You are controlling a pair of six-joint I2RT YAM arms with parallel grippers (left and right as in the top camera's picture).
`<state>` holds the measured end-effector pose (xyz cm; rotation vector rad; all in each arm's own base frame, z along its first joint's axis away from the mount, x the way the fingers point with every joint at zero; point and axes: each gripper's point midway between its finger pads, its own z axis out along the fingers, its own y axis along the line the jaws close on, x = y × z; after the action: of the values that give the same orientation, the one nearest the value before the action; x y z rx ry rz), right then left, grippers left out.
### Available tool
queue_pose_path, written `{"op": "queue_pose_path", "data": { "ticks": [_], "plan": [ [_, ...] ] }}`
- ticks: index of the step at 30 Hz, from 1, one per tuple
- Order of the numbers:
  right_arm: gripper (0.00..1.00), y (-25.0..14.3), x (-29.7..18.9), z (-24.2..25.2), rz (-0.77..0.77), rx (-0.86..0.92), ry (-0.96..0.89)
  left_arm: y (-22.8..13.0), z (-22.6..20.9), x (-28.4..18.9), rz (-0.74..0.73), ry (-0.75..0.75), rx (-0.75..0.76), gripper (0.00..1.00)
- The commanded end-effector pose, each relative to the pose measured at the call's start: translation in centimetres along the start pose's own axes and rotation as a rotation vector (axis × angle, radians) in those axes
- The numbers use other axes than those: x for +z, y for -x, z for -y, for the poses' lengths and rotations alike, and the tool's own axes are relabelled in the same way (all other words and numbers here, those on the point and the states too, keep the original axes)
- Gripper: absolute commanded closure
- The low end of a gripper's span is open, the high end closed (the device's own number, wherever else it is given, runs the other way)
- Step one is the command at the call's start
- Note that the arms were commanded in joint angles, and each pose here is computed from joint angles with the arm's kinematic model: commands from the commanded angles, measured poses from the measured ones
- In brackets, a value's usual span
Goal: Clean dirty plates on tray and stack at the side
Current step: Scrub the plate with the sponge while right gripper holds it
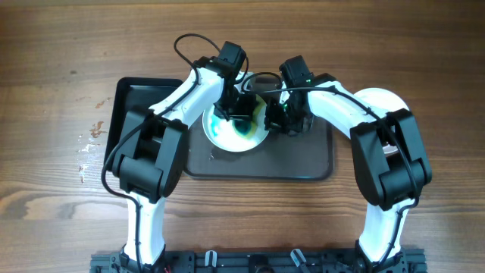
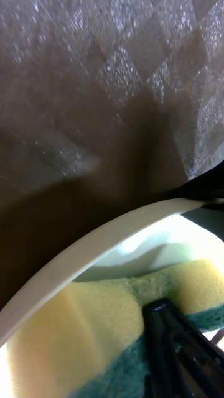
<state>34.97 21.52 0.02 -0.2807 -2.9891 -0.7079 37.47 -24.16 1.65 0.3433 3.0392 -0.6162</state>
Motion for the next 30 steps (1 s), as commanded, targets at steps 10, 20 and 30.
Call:
{"op": "queue_pose_path", "data": {
  "ticks": [10, 20, 30],
  "plan": [
    [0.96, 0.3, 0.9, 1.2, 0.004, 0.016, -0.040, 1.0, -13.7, -4.1, 0.207, 0.725, -0.345, 0.96],
    [0.96, 0.3, 0.9, 1.1, 0.003, 0.015, -0.037, -4.9, -9.1, -1.9, -0.118, 0.460, -0.329, 0.96],
    [0.95, 0.2, 0.9, 1.0, -0.002, 0.004, -0.031, -0.1, -4.9, -9.7, 0.062, 0.107, -0.325, 0.96]
  ]
}}
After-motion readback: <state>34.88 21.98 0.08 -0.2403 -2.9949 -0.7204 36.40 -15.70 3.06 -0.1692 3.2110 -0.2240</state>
